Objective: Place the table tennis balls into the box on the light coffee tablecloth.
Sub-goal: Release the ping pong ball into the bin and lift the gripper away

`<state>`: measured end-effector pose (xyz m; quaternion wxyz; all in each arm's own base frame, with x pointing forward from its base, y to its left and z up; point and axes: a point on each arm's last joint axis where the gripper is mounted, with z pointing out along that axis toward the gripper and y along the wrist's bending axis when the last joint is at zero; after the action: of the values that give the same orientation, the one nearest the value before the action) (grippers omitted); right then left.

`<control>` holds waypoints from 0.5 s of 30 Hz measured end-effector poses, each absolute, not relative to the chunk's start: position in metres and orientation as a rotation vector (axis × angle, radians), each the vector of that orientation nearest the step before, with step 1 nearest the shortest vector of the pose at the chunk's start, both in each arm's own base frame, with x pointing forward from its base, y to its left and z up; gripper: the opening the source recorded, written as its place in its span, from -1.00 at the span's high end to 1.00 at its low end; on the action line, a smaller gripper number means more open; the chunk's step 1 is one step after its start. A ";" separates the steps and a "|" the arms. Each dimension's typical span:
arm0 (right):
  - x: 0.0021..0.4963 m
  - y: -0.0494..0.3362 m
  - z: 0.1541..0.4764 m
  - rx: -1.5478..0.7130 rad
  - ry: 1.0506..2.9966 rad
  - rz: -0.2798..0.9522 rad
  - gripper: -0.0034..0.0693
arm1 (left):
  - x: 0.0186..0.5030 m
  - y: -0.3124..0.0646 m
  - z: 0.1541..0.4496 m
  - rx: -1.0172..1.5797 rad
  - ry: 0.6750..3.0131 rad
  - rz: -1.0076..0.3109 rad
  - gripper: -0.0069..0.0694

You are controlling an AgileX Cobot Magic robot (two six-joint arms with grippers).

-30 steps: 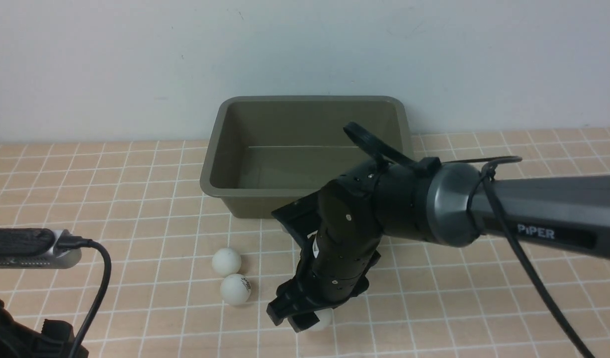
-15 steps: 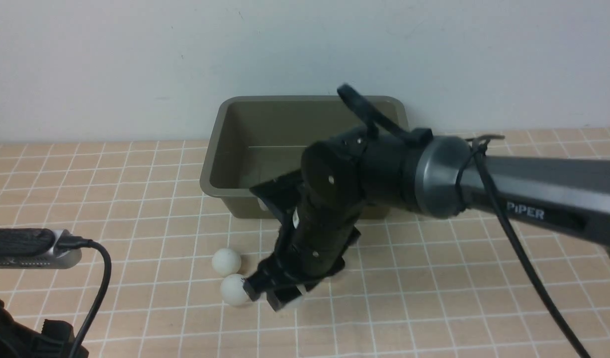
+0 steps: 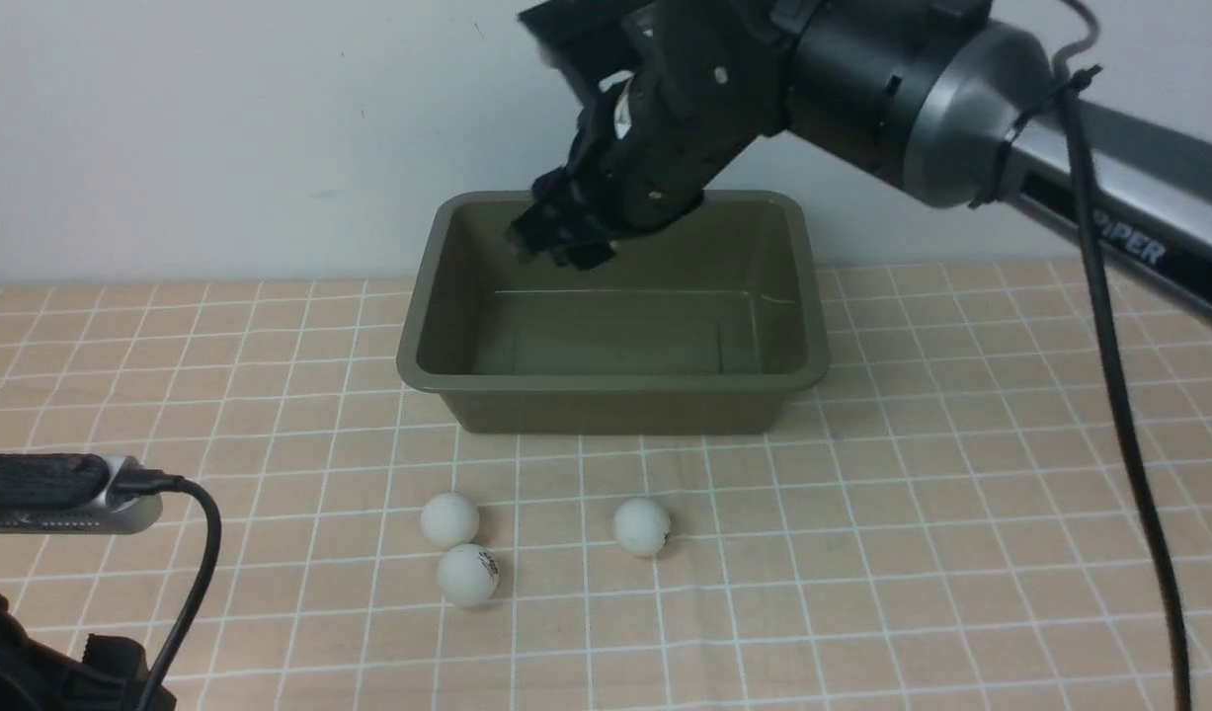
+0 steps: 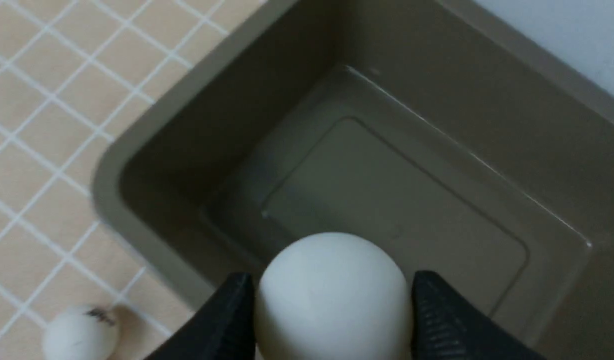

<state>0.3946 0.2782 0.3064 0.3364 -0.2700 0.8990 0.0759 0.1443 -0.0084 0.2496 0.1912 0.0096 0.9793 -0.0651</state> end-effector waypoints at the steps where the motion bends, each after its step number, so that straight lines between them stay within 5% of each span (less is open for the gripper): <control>1: 0.413 0.263 0.290 -0.639 2.394 0.201 -0.09 | 0.144 -0.008 0.250 0.027 2.751 -0.183 -0.68; 15: 0.449 0.238 0.220 -0.518 2.580 0.260 -0.24 | 0.144 -0.008 0.250 0.027 2.751 -0.183 -0.68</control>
<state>0.4486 0.2377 0.2204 0.2459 -0.1900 0.9457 0.0955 0.1443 -0.0084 0.2496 0.1912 0.0096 0.9793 -0.0651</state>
